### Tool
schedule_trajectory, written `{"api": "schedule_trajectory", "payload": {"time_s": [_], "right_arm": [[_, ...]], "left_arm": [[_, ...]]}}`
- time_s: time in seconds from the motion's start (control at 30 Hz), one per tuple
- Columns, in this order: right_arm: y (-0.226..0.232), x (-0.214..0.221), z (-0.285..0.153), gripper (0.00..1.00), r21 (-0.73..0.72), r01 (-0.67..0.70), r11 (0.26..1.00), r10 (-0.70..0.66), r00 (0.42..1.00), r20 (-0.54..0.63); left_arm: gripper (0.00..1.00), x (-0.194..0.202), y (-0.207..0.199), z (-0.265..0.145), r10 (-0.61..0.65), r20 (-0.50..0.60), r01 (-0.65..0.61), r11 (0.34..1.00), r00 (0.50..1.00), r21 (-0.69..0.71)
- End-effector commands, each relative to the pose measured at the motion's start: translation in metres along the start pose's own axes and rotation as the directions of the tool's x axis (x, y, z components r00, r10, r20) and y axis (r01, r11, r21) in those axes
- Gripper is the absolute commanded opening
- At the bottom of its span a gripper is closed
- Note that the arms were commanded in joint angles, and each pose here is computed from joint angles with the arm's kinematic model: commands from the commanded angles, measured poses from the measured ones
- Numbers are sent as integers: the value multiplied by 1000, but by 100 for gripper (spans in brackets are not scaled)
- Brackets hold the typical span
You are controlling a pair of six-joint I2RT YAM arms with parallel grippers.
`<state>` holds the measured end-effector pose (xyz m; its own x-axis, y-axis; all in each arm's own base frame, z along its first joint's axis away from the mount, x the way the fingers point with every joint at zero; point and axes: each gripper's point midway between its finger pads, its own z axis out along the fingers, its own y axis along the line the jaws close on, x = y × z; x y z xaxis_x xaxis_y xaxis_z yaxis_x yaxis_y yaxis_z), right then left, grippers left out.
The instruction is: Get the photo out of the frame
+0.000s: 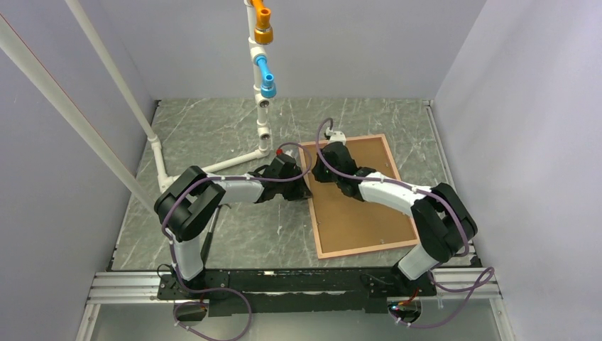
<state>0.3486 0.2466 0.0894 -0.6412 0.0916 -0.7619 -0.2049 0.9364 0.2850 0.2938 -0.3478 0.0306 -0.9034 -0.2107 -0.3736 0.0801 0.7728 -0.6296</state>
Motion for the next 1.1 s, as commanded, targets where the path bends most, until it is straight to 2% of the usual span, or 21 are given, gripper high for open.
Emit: {"api": "schedule_trajectory", "payload": {"time_s": [0.0, 0.3, 0.57, 0.8, 1.07], "right_arm": [[8, -13, 1, 0, -38, -18, 999, 17, 1000, -20], [13, -7, 20, 0, -36, 17, 999, -21, 993, -113], [0, -27, 13, 0, 32, 20, 999, -18, 999, -51], [-10, -41, 12, 0, 40, 8, 999, -7, 999, -45], [2, -25, 23, 0, -29, 36, 999, -39, 990, -133]], "left_arm": [[0, 37, 34, -1, 8, -94, -18, 994, 996, -106], [0, 38, 34, -1, 12, -99, -22, 995, 995, -102], [0, 39, 35, -1, 11, -99, -21, 994, 995, -104], [0, 39, 36, -1, 10, -100, -20, 994, 995, -105], [0, 40, 36, 1, 6, -103, -17, 995, 995, -101]]}}
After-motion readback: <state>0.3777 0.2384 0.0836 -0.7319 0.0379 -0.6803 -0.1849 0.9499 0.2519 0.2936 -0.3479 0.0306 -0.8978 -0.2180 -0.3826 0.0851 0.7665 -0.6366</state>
